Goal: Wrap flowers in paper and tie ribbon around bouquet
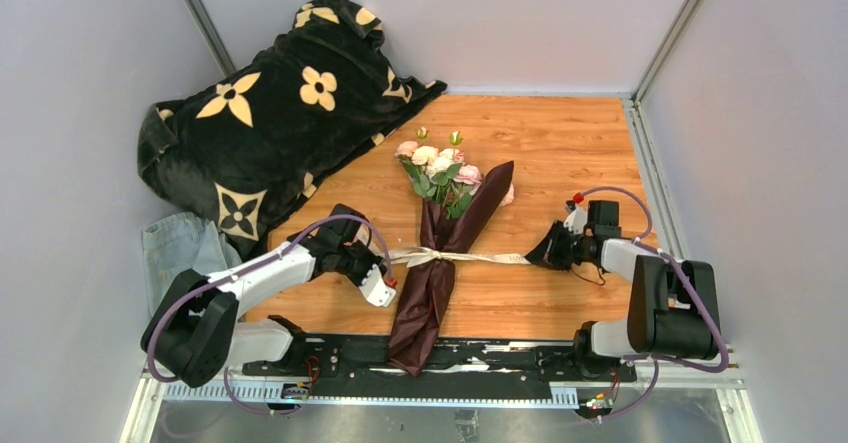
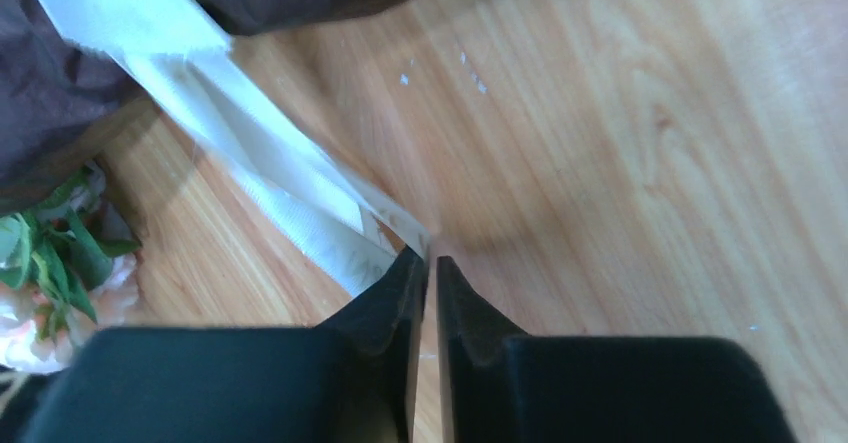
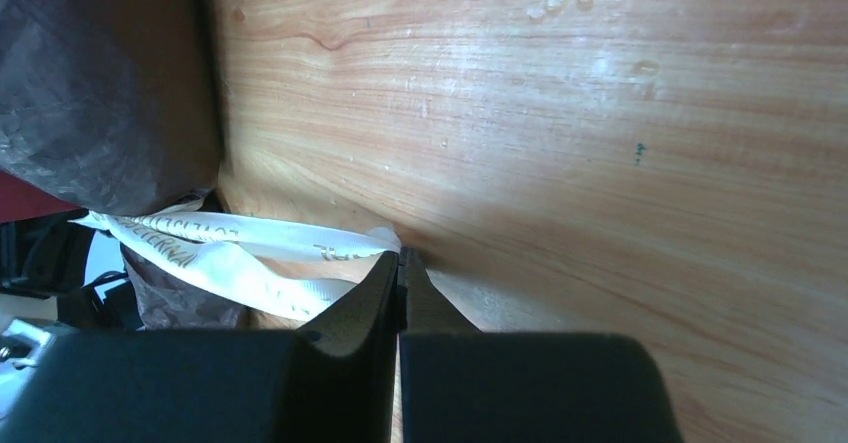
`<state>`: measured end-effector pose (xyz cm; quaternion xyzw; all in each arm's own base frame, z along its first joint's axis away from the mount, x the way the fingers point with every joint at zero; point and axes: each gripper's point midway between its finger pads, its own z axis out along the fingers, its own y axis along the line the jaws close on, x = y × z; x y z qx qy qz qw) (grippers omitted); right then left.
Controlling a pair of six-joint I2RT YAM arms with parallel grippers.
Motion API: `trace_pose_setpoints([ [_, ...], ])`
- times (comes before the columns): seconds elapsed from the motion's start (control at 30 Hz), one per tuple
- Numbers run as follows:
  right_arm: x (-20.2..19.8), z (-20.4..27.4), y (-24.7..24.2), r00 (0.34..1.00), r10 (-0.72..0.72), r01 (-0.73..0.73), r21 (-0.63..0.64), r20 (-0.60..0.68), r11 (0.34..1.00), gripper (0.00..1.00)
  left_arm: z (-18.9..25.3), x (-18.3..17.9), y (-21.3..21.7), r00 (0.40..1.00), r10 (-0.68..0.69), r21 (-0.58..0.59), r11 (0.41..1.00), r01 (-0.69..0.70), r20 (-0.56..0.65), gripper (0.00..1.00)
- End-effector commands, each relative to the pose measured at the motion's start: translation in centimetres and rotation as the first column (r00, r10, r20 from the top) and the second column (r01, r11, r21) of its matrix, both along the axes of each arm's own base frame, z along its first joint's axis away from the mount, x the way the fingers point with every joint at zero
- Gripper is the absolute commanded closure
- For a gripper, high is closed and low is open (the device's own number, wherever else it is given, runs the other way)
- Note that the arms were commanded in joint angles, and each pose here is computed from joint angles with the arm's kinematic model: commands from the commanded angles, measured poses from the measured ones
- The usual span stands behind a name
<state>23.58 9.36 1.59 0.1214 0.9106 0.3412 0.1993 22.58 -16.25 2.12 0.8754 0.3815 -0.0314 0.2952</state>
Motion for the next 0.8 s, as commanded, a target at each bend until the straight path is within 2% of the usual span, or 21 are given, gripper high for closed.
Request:
trace_pose_setpoints([
  [0.0,-0.4,0.0,0.9,0.997,0.079,-0.079,-0.014,0.002,0.997,0.97,2.8,-1.7,-1.8,0.996,-0.043,-0.119,0.992,0.033,-0.075,0.67],
  [0.03,-0.3,0.4,1.5,0.995,0.102,-0.102,-0.011,0.016,0.995,0.89,3.5,-1.7,-2.3,0.995,-0.024,-0.15,0.989,0.01,-0.092,0.51],
  [0.1,-0.2,1.3,2.3,0.99,0.142,-0.142,-0.013,0.023,0.99,0.79,4.8,-1.3,-3.0,0.991,0.035,-0.195,0.979,-0.06,-0.128,0.33],
  [0.2,-0.2,2.6,1.4,0.989,0.145,-0.143,-0.084,0.012,0.986,0.65,7.5,-0.2,-4.0,0.976,0.144,-0.275,0.943,-0.186,-0.166,0.29],
  [0.27,-0.1,3.9,0.3,0.99,0.135,-0.125,-0.215,0.035,0.969,0.6,9.8,-0.2,-5.4,0.954,0.208,-0.339,0.9,-0.273,-0.216,0.28],
  [0.33,0.6,5.7,-0.8,0.985,0.131,-0.082,-0.362,0.111,0.928,0.57,11.2,-0.8,-7.0,0.921,0.269,-0.375,0.853,-0.364,-0.281,0.28],
  [0.43,1.9,8.5,1.1,0.94,0.22,-0.078,-0.464,0.259,0.882,0.56,10.0,-1.7,-8.8,0.897,0.302,-0.352,0.841,-0.41,-0.323,0.31],
  [0.53,1.6,9.7,6.2,0.869,0.385,-0.243,-0.41,0.311,0.879,0.56,8.2,-1.5,-9.7,0.869,0.336,-0.307,0.838,-0.452,-0.363,0.32],
  [0.63,0.7,10.2,9.9,0.813,0.47,-0.37,-0.318,0.344,0.873,0.57,7.8,-1.1,-10.0,0.866,0.347,-0.308,0.832,-0.462,-0.36,0.37],
  [0.77,-0.1,9.5,13.2,0.758,0.553,-0.464,-0.309,0.346,0.83,0.6,8.0,-0.9,-10.6,0.861,0.344,-0.32,0.824,-0.468,-0.373,0.59],
])
